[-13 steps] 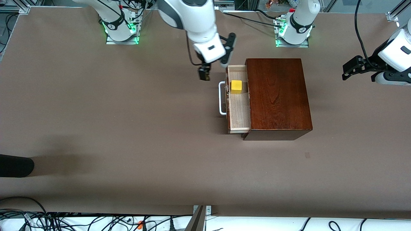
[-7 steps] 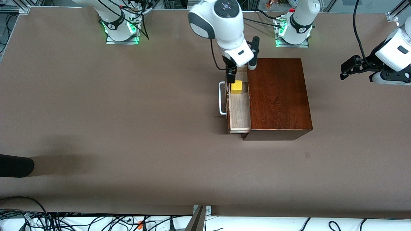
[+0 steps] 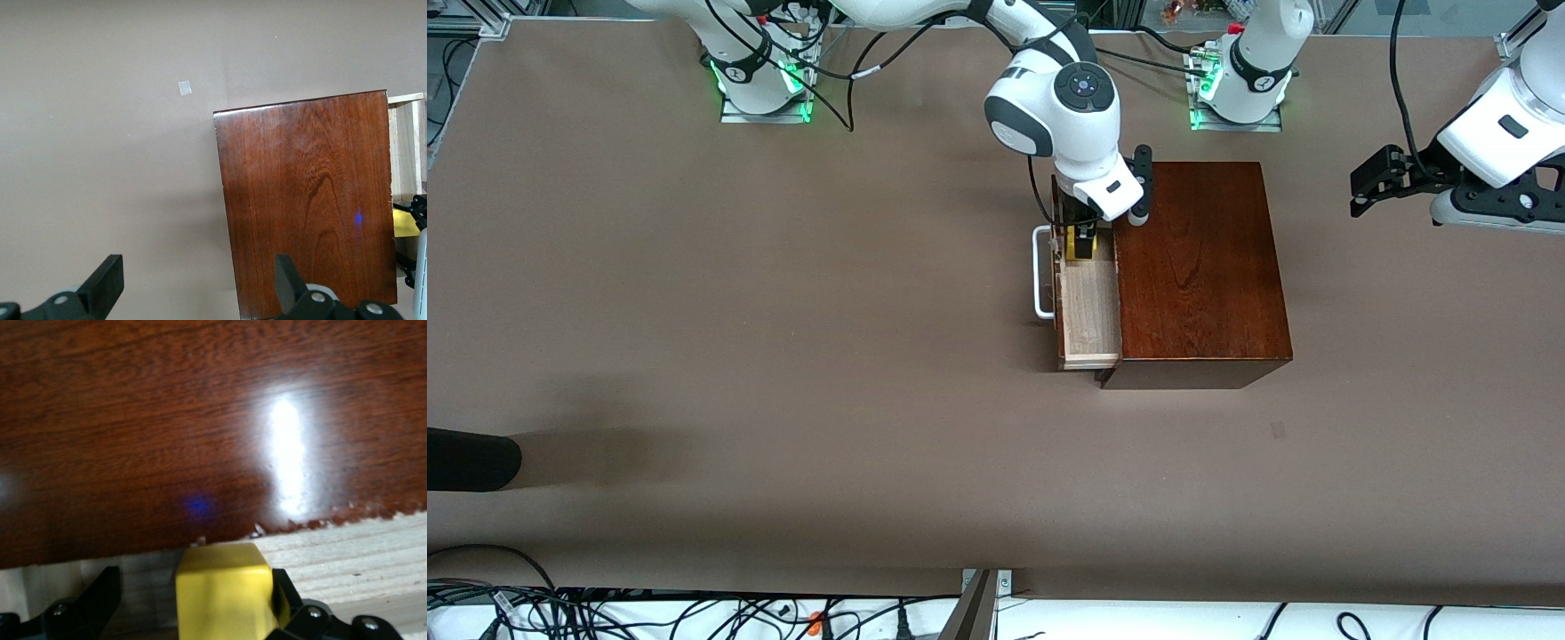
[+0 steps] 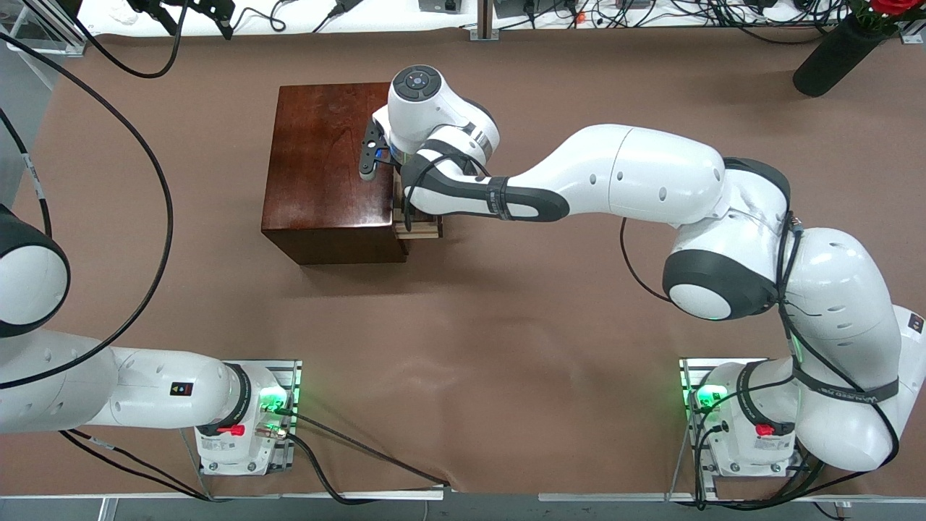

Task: Open drawer, take yellow block, close drawer
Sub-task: 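Close the right gripper on the yellow cube and lift it, then carry the yellow cube away from the box with the right gripper, then lower the cube onto the table while the left gripper reaches the drawer, then push the drawer front into the box with the left gripper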

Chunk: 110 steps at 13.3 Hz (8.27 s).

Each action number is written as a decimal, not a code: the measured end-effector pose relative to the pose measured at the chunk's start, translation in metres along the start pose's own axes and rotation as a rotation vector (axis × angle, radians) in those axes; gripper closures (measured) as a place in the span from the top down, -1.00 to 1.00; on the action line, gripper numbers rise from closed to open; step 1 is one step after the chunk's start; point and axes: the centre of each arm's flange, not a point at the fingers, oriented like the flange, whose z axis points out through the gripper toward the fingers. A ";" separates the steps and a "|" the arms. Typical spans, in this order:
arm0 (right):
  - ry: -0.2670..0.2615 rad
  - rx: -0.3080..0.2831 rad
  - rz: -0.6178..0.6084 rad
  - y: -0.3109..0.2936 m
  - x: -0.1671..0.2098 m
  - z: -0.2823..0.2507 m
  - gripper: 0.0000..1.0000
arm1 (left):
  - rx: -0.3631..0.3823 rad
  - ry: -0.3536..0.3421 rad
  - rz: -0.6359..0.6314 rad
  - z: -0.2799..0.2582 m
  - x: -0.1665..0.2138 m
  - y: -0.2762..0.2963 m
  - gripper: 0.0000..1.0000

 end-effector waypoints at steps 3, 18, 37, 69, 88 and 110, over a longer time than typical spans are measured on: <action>-0.005 -0.021 -0.018 0.002 0.001 -0.001 0.87 | 0.000 0.000 -0.002 0.000 0.000 -0.001 1.00; 0.073 -0.086 0.308 0.087 -0.052 -0.245 0.11 | 0.000 -0.001 -0.006 0.000 0.000 -0.004 1.00; -0.170 -0.068 1.198 0.306 -0.574 -0.054 0.11 | -0.049 -0.059 -0.032 0.017 0.003 -0.014 1.00; -0.145 0.017 1.305 0.231 -0.538 -0.355 1.00 | -0.152 -0.019 1.549 0.313 0.040 0.401 1.00; -0.181 -0.038 1.346 0.243 -0.565 -0.370 1.00 | -0.072 -0.218 1.516 0.305 0.058 0.329 1.00; -0.166 -0.052 1.346 0.252 -0.565 -0.363 1.00 | -0.021 -0.208 1.087 0.164 0.043 0.280 1.00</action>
